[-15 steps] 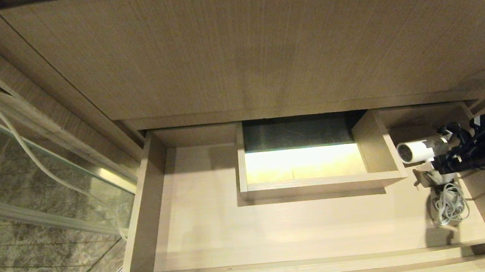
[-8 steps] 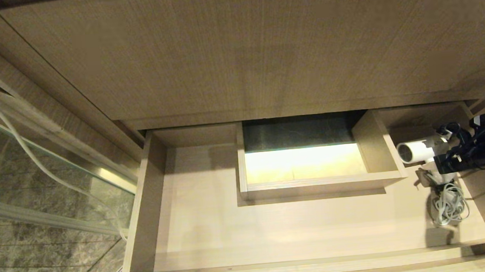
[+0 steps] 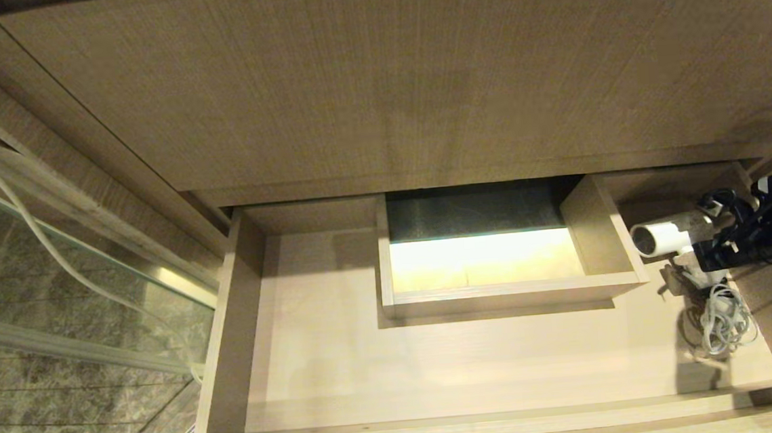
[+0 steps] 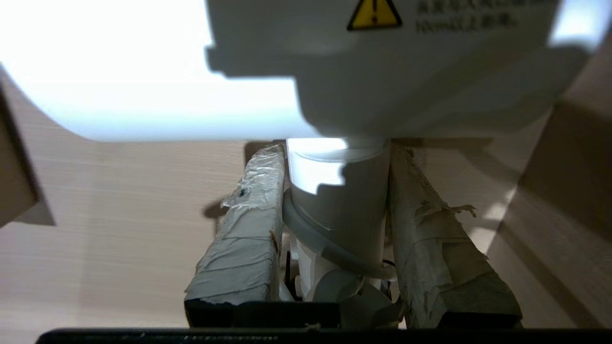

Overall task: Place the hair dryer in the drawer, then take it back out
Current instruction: Take the hairdryer out

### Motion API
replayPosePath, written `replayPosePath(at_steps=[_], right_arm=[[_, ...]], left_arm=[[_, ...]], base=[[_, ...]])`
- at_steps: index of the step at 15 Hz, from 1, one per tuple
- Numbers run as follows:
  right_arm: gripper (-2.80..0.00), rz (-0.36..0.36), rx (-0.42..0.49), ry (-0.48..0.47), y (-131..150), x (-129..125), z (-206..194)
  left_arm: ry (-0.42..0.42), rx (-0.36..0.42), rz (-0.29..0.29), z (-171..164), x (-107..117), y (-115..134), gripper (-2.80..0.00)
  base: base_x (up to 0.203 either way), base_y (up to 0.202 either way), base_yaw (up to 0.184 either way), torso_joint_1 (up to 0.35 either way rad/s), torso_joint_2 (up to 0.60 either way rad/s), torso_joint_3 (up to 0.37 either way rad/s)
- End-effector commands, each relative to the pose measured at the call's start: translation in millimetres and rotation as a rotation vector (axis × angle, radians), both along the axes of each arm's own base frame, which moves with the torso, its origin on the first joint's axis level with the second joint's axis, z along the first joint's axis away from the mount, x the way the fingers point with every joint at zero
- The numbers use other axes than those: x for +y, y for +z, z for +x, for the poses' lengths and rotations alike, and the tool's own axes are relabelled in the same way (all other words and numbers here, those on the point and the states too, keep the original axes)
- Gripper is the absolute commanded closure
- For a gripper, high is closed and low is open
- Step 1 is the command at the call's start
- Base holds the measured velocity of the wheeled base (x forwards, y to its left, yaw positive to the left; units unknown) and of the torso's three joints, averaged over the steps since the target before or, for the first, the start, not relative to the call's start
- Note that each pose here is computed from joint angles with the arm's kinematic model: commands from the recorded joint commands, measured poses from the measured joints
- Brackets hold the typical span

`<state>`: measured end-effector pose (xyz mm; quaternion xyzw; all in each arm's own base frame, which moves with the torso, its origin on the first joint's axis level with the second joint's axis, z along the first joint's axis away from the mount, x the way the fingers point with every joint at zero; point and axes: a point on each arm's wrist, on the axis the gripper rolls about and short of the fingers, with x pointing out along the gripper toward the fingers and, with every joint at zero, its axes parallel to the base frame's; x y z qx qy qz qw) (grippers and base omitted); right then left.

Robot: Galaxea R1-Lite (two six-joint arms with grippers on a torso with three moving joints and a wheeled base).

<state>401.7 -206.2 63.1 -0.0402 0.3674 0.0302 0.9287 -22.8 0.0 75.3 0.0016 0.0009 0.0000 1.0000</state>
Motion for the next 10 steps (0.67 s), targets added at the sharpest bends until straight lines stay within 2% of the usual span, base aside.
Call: replayPosePath(at_steps=[1,5,10], right_arm=[[0.00,-0.015,-0.022,0.004,17,2,-6],[0.00,-0.033,-0.038,0.012,29,5,-12],[0.00,-0.028,0.001,0.015,20,5,-22]], left_arm=[[0.000,0.000,0.000,0,0,0,0.00],[0.000,0.000,0.000,0,0,0,0.00],[0.000,0.000,0.000,0,0,0,0.00]], base=[[0.000,0.000,0.000,0.000,0.00,0.000],[0.000,0.000,0.000,0.000,0.00,0.000],[0.000,0.000,0.000,0.000,0.00,0.000]])
